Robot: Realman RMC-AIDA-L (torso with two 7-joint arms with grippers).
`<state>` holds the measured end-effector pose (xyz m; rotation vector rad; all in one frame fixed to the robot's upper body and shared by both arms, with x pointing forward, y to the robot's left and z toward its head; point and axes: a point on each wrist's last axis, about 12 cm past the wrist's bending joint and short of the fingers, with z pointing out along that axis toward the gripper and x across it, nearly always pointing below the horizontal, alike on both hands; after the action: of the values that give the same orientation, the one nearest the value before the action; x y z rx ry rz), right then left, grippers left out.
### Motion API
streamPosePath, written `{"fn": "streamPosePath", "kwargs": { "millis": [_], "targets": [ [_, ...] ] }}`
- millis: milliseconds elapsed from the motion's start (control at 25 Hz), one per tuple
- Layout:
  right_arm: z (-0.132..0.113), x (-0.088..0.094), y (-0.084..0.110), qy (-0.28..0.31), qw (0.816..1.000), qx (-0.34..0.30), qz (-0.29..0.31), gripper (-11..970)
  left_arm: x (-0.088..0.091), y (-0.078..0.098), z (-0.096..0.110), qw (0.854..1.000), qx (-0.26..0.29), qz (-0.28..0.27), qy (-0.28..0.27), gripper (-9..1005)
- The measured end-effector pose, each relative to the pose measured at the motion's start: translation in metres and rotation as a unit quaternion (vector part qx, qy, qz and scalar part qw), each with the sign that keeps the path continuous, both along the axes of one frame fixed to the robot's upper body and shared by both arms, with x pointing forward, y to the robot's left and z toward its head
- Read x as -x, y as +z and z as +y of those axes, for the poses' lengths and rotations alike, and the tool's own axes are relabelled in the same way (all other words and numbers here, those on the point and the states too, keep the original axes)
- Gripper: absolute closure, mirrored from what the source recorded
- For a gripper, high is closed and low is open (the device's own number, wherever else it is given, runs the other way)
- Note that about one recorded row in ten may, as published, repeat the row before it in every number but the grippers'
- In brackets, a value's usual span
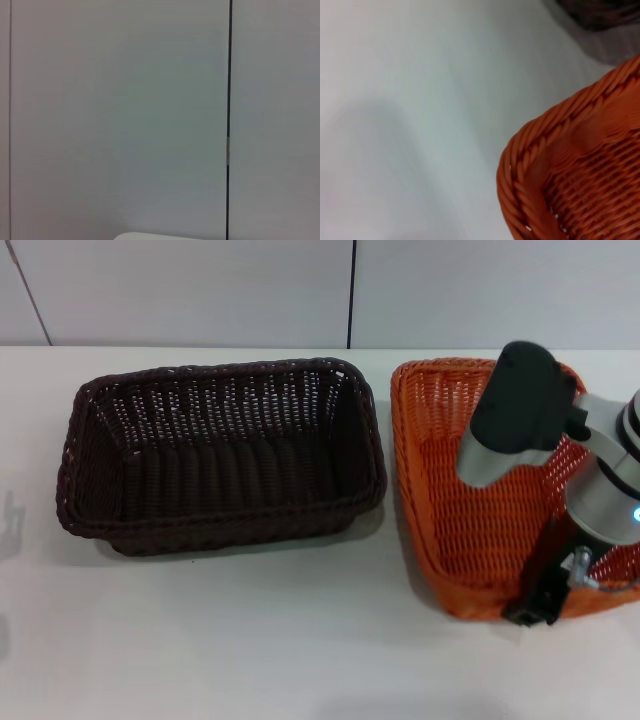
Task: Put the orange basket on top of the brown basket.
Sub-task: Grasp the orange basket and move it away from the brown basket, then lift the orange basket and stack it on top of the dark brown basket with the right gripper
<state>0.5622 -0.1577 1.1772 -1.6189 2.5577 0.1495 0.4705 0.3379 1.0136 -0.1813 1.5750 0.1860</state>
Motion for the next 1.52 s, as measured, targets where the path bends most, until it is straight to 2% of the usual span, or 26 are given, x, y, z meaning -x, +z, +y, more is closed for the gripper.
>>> {"fn": "streamPosePath", "kwargs": {
  "millis": [240,400,760,880,1000,1160,1360,1520],
  "targets": [
    [0.006,-0.001,0.023,-0.009,0.998,-0.018,-0.056,741,0.000,-0.001,0.000,1.000,-0.002,0.001,0.000,273],
    [0.009,0.000,0.045,-0.018,0.994,-0.019,-0.102,767,-0.001,-0.001,0.001,1.000,-0.004,0.001,0.000,273],
    [0.016,0.004,0.080,-0.019,0.983,-0.011,-0.183,801,0.000,0.000,0.007,1.000,-0.007,-0.002,0.010,273],
    [0.024,0.002,0.090,0.013,0.975,-0.006,-0.222,801,-0.001,0.001,0.006,1.000,-0.008,-0.003,0.008,273],
    [0.037,0.000,0.095,0.080,0.961,0.005,-0.265,801,-0.002,0.001,0.006,1.000,-0.009,-0.003,0.008,273],
    [0.054,0.000,0.095,0.211,0.922,0.043,-0.323,801,-0.001,0.000,0.006,1.000,-0.004,-0.001,0.010,274],
    [0.067,-0.004,0.092,0.351,0.850,0.083,-0.384,800,0.001,-0.003,0.004,1.000,0.011,0.001,0.008,274],
    [0.074,-0.003,0.081,0.454,0.791,0.112,-0.395,800,0.001,-0.005,0.001,1.000,0.018,0.006,0.002,274]
  ]
}}
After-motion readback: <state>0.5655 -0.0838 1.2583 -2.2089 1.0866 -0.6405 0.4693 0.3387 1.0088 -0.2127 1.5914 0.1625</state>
